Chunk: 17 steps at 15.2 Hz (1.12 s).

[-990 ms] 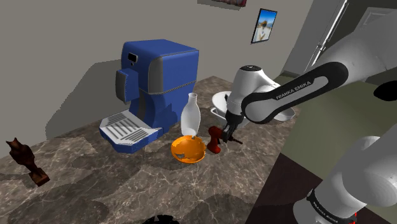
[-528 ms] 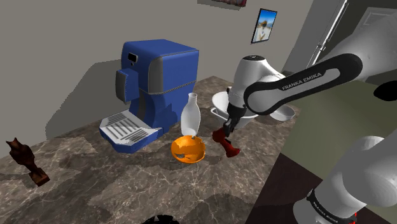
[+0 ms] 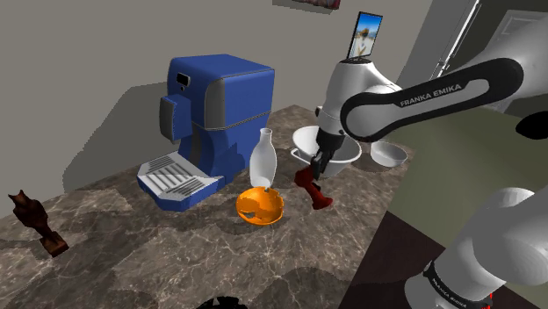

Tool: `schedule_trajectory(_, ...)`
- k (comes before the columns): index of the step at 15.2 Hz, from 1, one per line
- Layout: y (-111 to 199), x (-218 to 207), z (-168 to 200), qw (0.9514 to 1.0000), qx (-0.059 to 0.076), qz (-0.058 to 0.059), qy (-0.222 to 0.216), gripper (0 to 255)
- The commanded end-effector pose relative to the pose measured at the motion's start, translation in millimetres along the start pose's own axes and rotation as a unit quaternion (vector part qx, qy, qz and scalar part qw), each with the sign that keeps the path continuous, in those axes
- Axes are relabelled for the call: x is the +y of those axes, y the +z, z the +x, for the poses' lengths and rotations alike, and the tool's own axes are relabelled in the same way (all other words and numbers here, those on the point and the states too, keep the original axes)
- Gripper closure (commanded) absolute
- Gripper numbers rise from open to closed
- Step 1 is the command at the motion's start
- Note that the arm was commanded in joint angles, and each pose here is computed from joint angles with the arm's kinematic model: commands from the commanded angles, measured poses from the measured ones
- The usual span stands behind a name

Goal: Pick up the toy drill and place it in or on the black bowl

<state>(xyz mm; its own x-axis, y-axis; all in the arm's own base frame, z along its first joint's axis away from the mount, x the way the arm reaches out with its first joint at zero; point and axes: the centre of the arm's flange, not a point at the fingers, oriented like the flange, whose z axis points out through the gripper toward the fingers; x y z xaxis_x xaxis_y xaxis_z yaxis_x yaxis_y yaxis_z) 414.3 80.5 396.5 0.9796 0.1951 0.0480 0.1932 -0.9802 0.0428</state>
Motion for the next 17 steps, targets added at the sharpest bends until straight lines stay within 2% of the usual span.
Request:
schedule_trajectory(1, -11.5, 0.2, -0.7, 1.0, 0.0, 0.0, 0.0, 255)
schedule_trajectory(7, -42.8, 1.6, 0.8, 1.0, 0.0, 0.0, 0.0, 255)
schedule_trajectory(17, -63.0, -128.0, -14.1, 1.0, 0.0, 0.0, 0.0, 255)
